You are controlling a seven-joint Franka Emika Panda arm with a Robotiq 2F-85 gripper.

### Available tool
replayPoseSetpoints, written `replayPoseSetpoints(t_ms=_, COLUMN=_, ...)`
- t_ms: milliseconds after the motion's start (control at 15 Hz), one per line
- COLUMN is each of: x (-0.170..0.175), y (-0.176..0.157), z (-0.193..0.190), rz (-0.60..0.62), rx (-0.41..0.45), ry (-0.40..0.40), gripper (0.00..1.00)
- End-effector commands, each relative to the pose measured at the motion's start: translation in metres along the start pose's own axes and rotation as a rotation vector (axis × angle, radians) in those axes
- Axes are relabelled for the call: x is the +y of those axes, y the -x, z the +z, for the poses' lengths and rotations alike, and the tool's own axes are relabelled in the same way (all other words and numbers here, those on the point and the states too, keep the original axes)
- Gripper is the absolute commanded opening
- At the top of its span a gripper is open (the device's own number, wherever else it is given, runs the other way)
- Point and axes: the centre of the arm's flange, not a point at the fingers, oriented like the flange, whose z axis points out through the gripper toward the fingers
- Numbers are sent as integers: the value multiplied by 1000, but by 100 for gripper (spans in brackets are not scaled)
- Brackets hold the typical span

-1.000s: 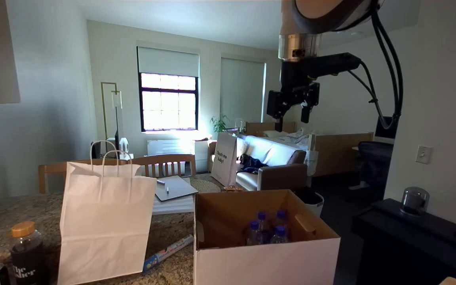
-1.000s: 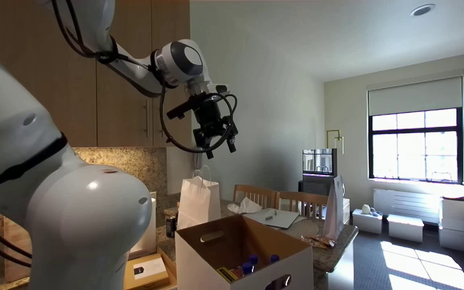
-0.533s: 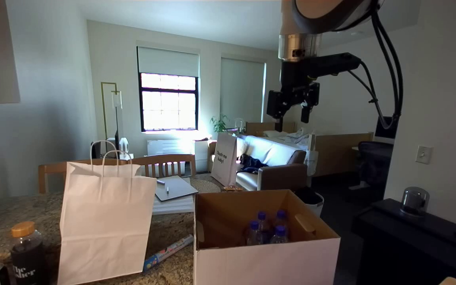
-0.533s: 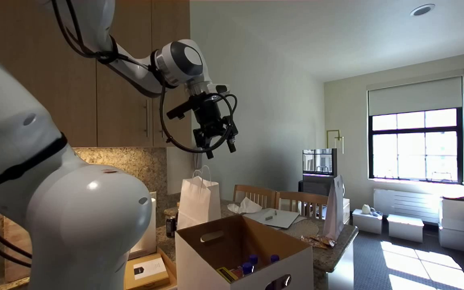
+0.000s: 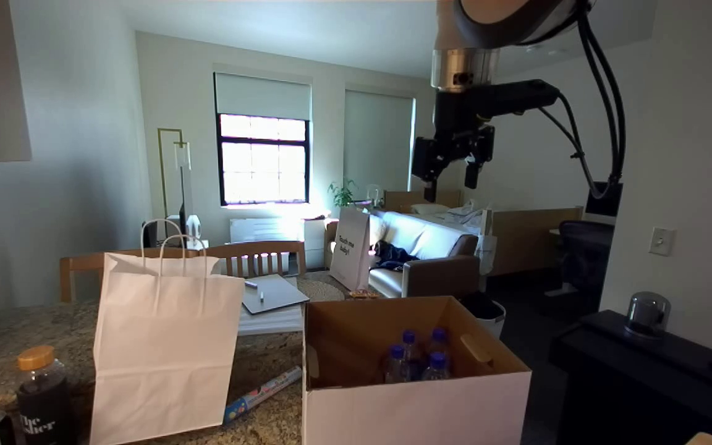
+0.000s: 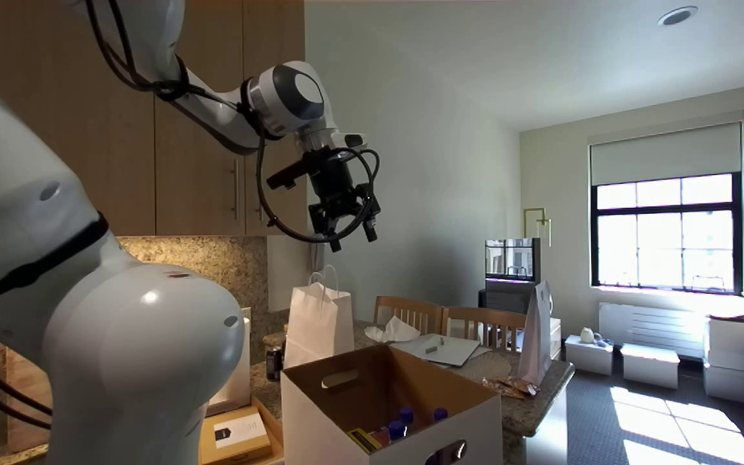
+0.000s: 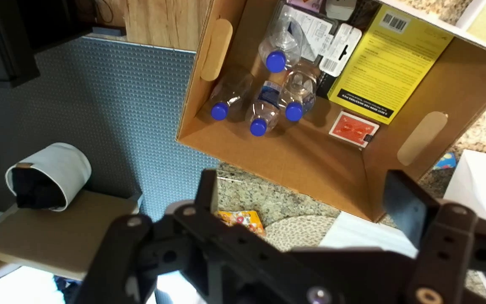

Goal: Move one bottle from the big box to the counter

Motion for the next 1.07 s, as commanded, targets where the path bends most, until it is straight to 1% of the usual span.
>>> replayPoseSetpoints(t_ms=0, x=-13, y=-28, z=-7, rz=-52, rx=77, ry=-56, gripper=100)
replayPoseSetpoints(t_ms=133, x=-25, y=-40, z=1, rz=-36, rx=114, ry=-88, gripper=100)
replayPoseSetpoints(t_ms=333, x=-37, y=-53, z=33, rz=-18, rx=132, ry=-142, gripper=100)
replayPoseSetpoints(t_ms=467, x=-47, y=-58, z=53, rz=-15, rx=135, ry=-153, gripper=100)
replayPoseSetpoints(t_ms=667, x=-55, y=-58, z=79, rz=-14, rx=119, ry=-180, gripper=100)
replayPoseSetpoints(t_ms=800, x=-55, y=-54, z=87, rz=-32, rx=80, ry=-209, gripper=100)
replayPoseSetpoints(t_ms=867, x=-53, y=-59, z=81, rz=-32, rx=89, ry=-168, gripper=100)
replayPoseSetpoints(t_ms=1000, x=-57, y=-58, z=87, rz=-29, rx=70, ry=-183, gripper=100)
